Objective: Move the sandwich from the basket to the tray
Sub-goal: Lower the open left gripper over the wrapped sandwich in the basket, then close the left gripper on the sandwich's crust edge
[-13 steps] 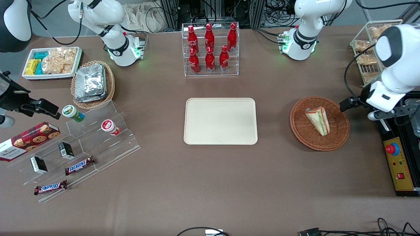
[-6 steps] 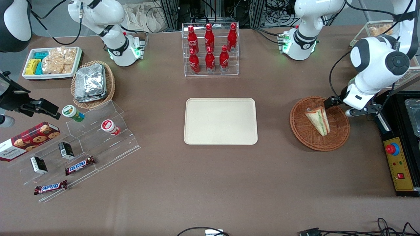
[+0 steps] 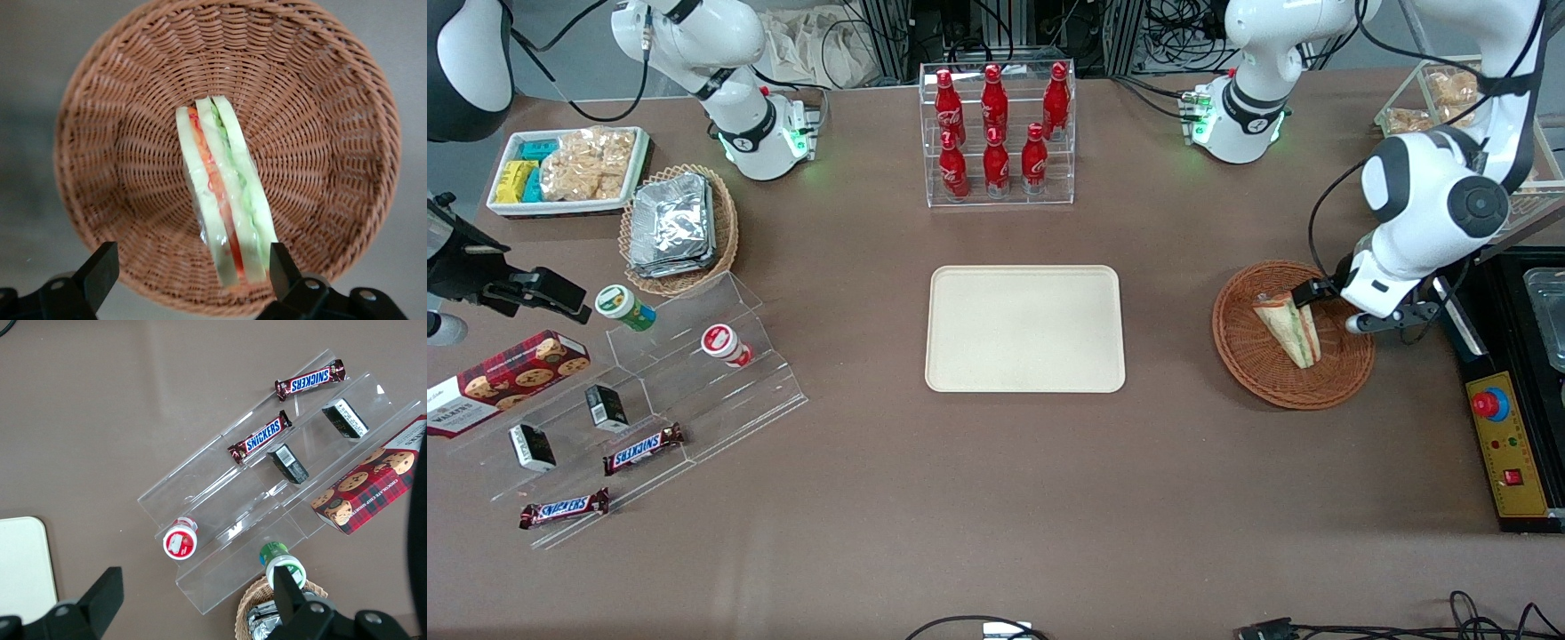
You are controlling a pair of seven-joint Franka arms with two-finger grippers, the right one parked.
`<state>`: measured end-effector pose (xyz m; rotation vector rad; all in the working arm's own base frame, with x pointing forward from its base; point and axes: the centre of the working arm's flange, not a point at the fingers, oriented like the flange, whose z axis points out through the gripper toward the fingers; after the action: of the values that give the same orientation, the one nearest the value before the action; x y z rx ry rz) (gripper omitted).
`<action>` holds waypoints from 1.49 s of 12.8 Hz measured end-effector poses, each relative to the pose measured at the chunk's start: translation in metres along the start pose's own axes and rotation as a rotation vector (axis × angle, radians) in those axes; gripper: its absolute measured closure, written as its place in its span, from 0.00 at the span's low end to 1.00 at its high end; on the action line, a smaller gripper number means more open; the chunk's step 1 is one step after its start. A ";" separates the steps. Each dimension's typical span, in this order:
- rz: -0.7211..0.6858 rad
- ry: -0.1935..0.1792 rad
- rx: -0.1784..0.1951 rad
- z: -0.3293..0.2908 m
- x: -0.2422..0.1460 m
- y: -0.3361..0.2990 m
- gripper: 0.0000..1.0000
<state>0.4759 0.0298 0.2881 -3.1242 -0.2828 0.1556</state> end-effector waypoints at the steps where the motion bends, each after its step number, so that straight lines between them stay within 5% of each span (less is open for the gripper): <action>1: -0.011 0.002 -0.004 0.011 0.003 0.001 0.00; 11: -0.120 0.054 -0.021 0.005 0.023 0.028 0.00; 19: -0.125 -0.016 -0.015 0.044 0.021 0.032 0.06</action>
<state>0.4975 0.0014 0.2422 -3.1092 -0.4794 0.1786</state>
